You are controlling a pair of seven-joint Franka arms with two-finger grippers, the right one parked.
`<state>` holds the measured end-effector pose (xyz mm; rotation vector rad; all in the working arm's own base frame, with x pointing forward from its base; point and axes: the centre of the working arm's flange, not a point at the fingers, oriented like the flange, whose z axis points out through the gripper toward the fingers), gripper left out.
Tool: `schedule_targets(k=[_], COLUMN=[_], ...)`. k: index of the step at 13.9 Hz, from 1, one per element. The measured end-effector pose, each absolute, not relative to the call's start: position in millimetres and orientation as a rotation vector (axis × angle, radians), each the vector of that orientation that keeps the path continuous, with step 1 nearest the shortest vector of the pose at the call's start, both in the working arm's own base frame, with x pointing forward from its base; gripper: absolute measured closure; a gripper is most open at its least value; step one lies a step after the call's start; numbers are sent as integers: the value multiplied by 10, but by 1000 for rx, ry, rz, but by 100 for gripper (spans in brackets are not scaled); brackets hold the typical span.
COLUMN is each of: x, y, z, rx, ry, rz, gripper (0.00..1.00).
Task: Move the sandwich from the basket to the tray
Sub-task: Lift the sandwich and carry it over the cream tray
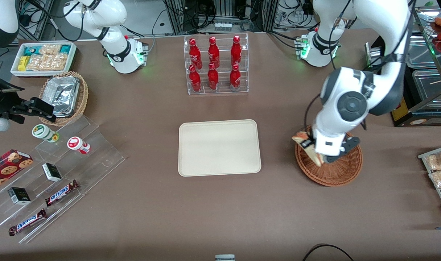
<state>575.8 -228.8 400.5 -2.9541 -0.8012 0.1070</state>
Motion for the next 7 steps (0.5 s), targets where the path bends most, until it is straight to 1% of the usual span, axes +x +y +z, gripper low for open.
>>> schedule_targets(k=[3, 7], x=[5550, 5265], y=[-3021, -3875], z=[4077, 3860], rx=[-2999, -3024], ry=[-623, -428], rz=[88, 96], gripper=[85, 85])
